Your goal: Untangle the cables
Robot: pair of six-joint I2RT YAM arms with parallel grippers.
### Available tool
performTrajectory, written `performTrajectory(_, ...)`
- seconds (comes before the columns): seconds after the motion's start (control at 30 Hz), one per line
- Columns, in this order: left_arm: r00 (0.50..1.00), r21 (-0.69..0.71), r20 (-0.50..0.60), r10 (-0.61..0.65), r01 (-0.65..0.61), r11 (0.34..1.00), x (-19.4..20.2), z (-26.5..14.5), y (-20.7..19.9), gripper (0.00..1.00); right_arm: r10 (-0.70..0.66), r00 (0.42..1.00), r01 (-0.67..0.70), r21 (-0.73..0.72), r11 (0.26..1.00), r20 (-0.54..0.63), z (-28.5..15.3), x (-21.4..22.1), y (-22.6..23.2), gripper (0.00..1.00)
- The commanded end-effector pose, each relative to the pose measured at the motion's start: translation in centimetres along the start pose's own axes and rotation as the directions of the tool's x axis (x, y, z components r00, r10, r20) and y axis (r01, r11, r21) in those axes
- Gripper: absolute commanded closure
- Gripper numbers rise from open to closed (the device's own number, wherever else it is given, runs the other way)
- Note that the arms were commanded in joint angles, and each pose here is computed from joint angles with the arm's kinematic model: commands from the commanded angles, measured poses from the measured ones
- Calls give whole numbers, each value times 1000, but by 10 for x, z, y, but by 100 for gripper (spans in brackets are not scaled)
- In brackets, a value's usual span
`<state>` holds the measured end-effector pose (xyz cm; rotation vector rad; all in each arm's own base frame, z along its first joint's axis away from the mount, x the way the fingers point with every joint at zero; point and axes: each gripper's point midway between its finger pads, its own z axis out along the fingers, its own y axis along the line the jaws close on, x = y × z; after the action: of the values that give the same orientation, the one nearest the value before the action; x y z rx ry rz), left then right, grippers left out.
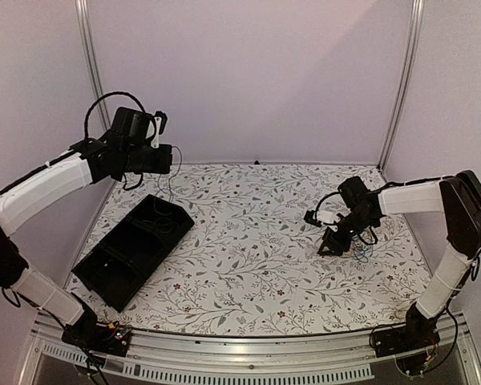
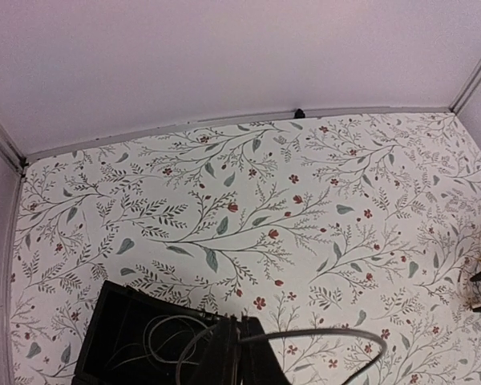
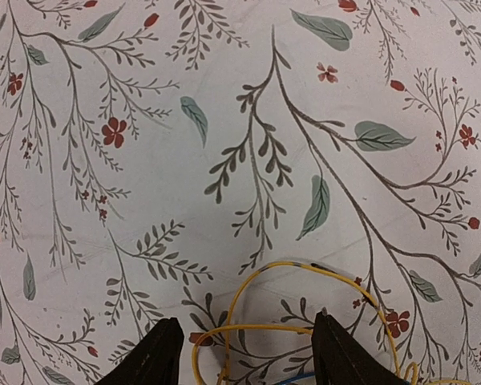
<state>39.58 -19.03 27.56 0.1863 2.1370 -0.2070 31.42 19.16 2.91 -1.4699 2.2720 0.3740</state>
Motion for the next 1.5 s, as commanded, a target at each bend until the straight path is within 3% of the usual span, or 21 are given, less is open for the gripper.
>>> performTrajectory(0.0,999,-39,-37,-20,19,999,11,-1,27,100,-26,1000,26,32,999,7,-5,-3,-1,41)
performTrajectory(0.47,990,-120,-94,-101,89,989,57,16,82,100,-22,1000,23,34,999,-16,-1,3,-2,41)
performTrajectory(0.93,991,-232,-18,-134,126,964,35,-9,144,100,-22,999,23,31,999,-25,0,6,-1,41)
performTrajectory(1.47,959,-159,-247,-141,103,982,108,52,136,100,-15,999,15,16,1000,-49,5,12,0,41)
